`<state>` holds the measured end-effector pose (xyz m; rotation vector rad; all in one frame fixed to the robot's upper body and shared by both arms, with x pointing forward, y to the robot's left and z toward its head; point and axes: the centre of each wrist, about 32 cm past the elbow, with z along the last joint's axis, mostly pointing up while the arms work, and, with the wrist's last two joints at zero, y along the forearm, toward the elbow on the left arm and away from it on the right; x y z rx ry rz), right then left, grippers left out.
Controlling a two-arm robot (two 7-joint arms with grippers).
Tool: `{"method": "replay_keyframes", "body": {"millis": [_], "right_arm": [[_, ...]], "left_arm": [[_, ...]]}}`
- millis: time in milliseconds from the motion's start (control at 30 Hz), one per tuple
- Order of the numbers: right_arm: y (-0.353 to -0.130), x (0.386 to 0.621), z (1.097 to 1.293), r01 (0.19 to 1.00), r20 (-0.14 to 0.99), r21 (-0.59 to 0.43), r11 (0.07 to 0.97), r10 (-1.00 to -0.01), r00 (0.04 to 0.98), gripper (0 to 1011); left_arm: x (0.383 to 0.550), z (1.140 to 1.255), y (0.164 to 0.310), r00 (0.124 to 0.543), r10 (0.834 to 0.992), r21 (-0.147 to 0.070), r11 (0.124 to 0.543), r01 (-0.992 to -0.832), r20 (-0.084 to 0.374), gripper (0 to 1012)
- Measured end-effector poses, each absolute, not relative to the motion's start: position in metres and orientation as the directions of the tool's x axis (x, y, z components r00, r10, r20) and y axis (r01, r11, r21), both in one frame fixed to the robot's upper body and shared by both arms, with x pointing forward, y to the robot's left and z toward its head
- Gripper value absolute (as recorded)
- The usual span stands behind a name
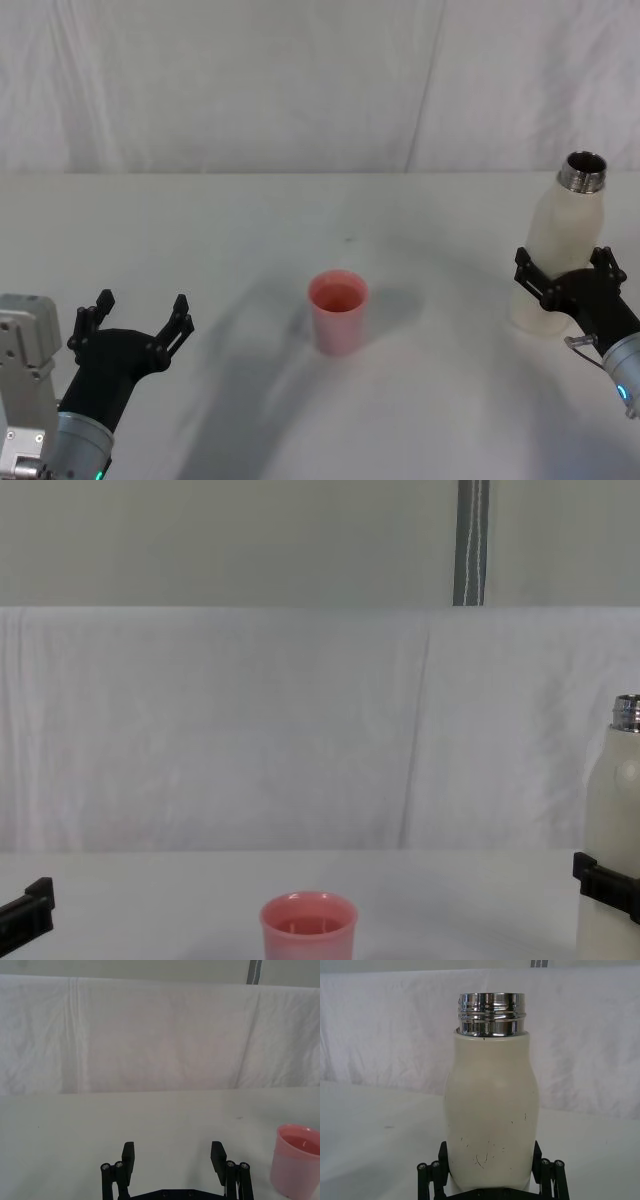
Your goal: Grasp the thermos with one hand and pour water into the cup lid.
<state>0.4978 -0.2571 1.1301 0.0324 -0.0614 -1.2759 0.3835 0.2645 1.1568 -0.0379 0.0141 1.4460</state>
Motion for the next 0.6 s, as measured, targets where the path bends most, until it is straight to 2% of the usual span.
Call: {"method": "replay_keyframes", "body": {"millis": [200,600], "right_arm": [[-0.2572,0.4977,1.1301,0.955,0.028,0.059,0.290,-0.957,0.289,1001],[-0.2571,0.4975,1.1299,0.955,0.028,0.057,0.290,-0.957,0.289,1001]], "left_arm": [[0.3835,1.1568,0.2645,0.125,0.992,-0.017,0.124,-0.992,-0.033,1001],[0.3835,1.1568,0.2645,0.125,0.992,-0.018,0.124,-0.992,-0.033,1001]]}}
